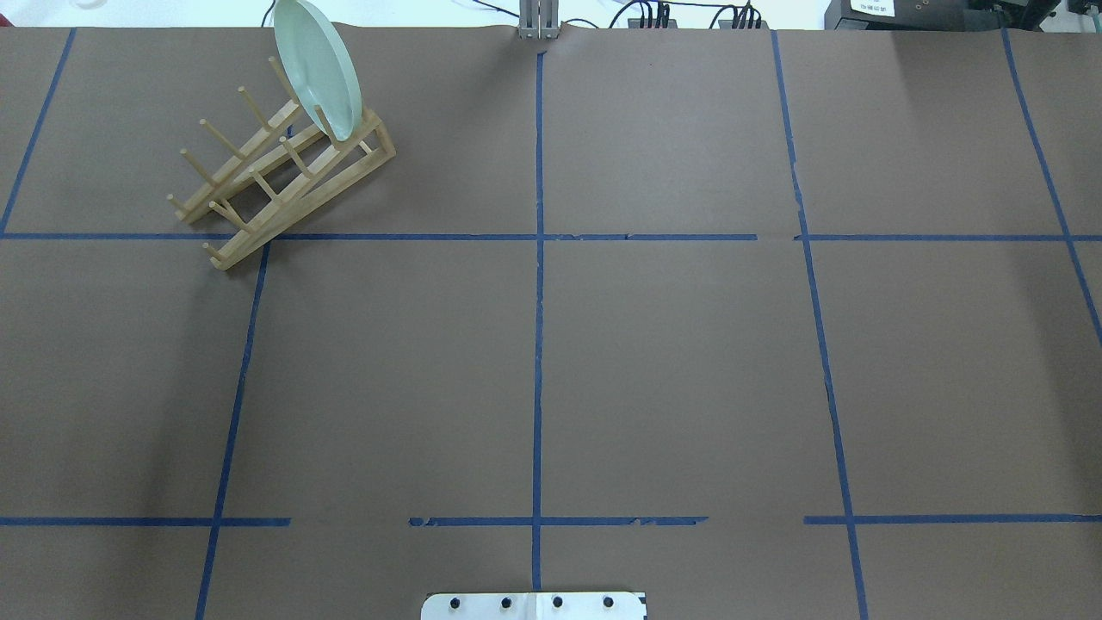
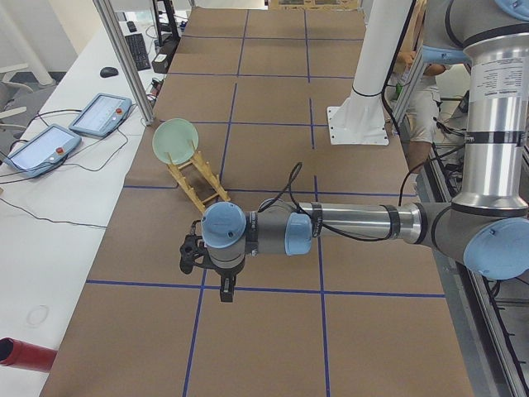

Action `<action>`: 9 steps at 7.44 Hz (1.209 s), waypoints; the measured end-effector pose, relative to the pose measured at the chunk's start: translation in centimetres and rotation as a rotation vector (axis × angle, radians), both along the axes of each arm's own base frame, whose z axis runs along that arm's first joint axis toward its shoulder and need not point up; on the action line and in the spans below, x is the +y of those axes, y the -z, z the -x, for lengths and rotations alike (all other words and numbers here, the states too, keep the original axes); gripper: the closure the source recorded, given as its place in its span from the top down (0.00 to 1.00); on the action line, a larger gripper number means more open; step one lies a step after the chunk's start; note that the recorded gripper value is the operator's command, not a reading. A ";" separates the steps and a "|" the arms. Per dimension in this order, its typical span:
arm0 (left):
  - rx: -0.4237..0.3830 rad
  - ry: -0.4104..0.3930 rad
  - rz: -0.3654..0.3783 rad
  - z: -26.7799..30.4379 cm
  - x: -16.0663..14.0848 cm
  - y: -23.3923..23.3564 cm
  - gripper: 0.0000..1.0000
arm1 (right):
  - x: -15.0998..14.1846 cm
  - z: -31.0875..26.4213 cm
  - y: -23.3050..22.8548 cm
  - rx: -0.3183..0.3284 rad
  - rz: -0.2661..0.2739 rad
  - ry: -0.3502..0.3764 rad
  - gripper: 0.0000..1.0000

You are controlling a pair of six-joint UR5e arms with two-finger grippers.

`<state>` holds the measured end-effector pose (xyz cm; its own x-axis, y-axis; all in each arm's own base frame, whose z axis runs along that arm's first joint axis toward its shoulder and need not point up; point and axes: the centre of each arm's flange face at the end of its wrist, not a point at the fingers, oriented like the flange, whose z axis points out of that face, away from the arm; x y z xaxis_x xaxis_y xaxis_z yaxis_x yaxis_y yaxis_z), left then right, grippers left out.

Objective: Place plate on table

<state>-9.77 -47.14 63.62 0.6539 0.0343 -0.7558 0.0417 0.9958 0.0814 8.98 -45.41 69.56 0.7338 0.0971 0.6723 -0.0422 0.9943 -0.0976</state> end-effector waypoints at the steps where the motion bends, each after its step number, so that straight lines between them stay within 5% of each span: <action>1: -0.004 -0.007 -0.024 -0.3 -0.1 0.3 1.00 | 0.0 0.0 0.0 0.000 0.000 0.000 1.00; 5: -0.010 -0.019 -0.108 -1.0 0.3 0.6 1.00 | 0.0 0.0 0.0 0.000 0.001 0.000 1.00; 7: 0.096 0.034 -0.084 -2.4 0.0 1.2 1.00 | 0.0 0.0 0.0 0.000 0.001 0.000 1.00; 9: 0.245 0.179 -0.014 -6.5 -3.0 6.7 1.00 | 0.0 0.0 -0.1 0.000 0.001 0.000 1.00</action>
